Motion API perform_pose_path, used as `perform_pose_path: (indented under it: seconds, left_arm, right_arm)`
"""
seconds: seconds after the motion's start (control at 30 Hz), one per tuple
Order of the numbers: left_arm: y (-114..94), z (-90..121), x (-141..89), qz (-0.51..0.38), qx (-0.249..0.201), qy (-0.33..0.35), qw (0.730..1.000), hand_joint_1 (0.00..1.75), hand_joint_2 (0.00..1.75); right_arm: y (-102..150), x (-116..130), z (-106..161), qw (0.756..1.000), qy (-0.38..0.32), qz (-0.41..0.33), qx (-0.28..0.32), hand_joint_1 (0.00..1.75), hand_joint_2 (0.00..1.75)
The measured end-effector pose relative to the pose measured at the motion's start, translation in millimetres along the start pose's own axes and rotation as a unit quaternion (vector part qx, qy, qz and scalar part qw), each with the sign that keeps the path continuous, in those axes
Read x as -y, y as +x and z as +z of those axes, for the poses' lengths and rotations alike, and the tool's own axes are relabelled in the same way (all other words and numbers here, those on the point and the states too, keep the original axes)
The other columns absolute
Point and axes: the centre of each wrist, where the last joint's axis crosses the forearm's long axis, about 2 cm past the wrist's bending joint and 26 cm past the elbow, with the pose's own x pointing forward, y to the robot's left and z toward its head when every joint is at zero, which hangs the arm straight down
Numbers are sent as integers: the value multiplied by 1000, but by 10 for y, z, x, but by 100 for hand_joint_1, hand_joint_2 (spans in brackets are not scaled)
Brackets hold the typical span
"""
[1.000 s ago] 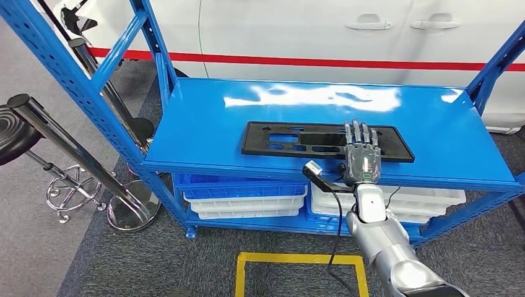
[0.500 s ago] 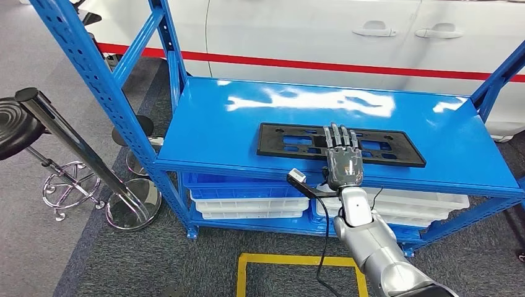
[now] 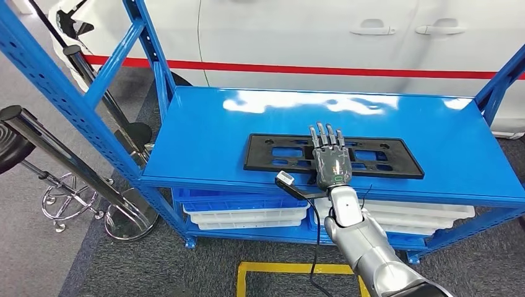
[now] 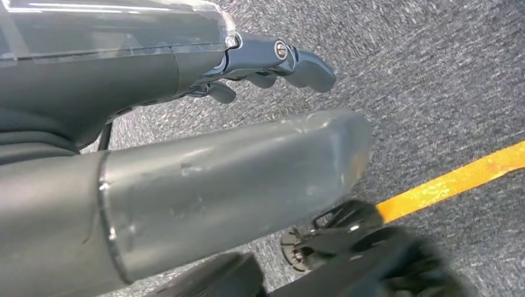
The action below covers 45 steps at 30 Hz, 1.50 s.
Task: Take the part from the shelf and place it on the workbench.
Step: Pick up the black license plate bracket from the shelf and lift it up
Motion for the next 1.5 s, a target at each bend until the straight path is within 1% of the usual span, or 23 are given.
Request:
perform_pose_path:
  seconds: [0.13,0.33,0.53,0.87,1.0,1.13,1.33,1.5]
  left_arm:
    - [-10,4,-7,0,0,1,1000,0,0]
    - [4,-4,-14,0,3,2,1000,0,0]
    - [14,-10,-17,-1,5,2,1000,0,0]
    - [18,-11,-14,-1,5,2,1000,0,0]
    - [13,-9,-14,-1,4,2,1000,0,0]
    - [16,-11,-21,-2,4,5,1000,0,0]
    - [15,-12,-33,-2,5,14,1000,0,0]
    - [22,-18,-52,-1,8,19,1000,0,0]
  right_arm:
    - [17,-8,18,1000,2,-2,0,0,175]
    - [19,5,-4,1000,0,-2,-17,0,175]
    - [10,-14,22,1000,3,-1,-18,0,175]
    - [1,2,-8,1000,0,0,-18,0,175]
    - [-1,-11,1,999,3,2,-43,0,175]
    - [-47,-29,-5,999,7,9,-52,175,175]
    - [-96,-33,-26,999,9,11,-34,175,175]
    - [-55,-33,-18,1000,11,6,-22,175,175]
